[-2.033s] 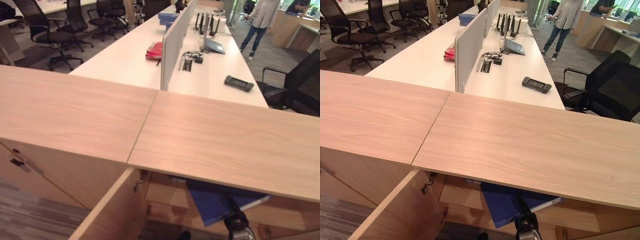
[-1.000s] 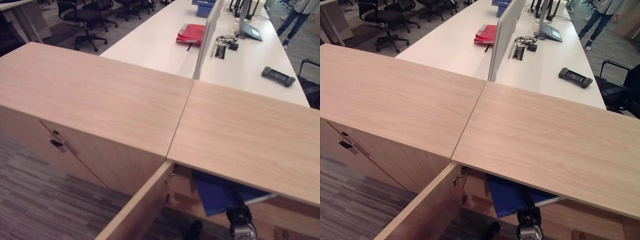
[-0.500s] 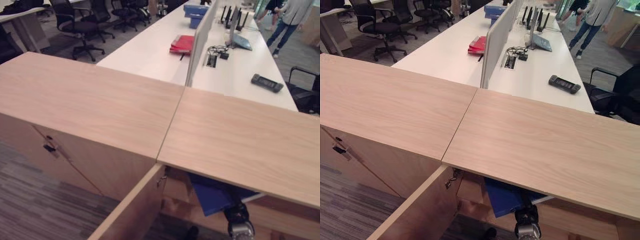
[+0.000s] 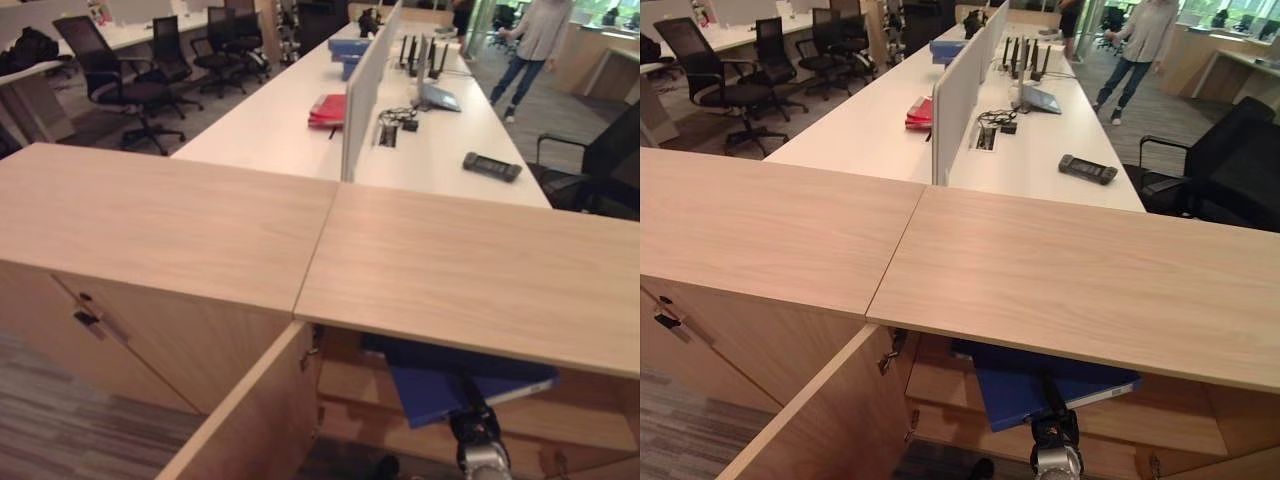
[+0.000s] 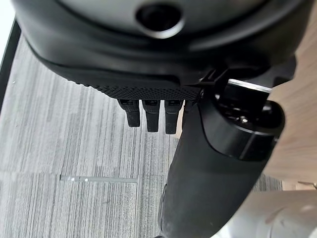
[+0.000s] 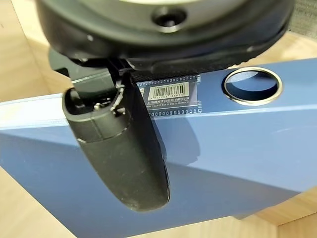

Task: Put the empty folder in the office cabinet

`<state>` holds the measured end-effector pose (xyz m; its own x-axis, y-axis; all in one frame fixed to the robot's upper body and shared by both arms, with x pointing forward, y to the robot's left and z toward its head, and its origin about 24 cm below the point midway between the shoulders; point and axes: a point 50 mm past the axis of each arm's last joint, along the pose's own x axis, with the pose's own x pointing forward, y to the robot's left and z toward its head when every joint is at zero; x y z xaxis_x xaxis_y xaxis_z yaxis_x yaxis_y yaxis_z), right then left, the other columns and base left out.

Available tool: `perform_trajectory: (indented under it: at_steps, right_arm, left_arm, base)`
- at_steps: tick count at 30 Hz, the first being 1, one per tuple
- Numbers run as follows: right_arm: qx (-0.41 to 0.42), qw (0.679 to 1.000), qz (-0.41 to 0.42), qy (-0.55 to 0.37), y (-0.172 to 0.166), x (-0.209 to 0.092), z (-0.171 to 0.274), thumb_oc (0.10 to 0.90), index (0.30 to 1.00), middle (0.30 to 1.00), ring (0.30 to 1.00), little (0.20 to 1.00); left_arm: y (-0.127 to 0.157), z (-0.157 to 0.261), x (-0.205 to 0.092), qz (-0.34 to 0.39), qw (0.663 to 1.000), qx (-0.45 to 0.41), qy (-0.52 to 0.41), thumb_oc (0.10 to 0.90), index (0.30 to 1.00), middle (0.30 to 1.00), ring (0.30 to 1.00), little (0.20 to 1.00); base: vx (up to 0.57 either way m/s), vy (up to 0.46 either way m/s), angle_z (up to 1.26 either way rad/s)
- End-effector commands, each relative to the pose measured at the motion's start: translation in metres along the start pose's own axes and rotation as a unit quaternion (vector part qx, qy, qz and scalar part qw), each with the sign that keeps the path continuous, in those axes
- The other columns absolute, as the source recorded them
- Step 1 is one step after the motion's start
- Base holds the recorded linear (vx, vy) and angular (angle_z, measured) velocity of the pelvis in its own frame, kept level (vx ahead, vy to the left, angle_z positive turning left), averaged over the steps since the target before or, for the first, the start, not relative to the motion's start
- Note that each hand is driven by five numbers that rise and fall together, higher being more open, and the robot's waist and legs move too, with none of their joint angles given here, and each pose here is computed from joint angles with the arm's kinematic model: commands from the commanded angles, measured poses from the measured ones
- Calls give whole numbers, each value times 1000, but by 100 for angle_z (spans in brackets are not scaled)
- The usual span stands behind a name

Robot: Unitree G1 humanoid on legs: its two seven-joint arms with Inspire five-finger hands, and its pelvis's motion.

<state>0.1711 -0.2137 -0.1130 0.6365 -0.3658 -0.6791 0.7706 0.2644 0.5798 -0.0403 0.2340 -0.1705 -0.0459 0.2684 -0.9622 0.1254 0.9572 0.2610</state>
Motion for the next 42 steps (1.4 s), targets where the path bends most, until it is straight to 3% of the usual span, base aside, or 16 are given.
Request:
perform_trajectory:
  at_steps: [1,12,20,27,42]
  right_arm:
    - [52,986,128,-95,74,9,42,400,300,300,300,300]
    - [54,986,122,-101,69,9,43,400,300,300,300,300]
    - [48,986,122,-101,61,6,44,400,300,300,300,300]
    - [41,982,124,-140,59,6,67,400,300,300,300,300]
    - [54,980,122,-145,56,0,66,400,300,300,300,300]
  left_arm:
    - [8,-10,0,20,1000,0,20,800,900,900,900,900]
    - [26,-26,-1,49,997,-16,56,800,900,900,900,900]
    - [22,-47,-4,42,994,-39,89,800,900,900,900,900]
    - [20,-12,0,39,998,-40,37,800,900,900,900,900]
    - [20,2,1,47,998,-34,22,800,900,900,900,900]
  base:
    - [-139,-48,-26]
    - [-36,-170,-17]
    - [187,-300,-18]
    - [65,-229,14]
    - [25,-66,8]
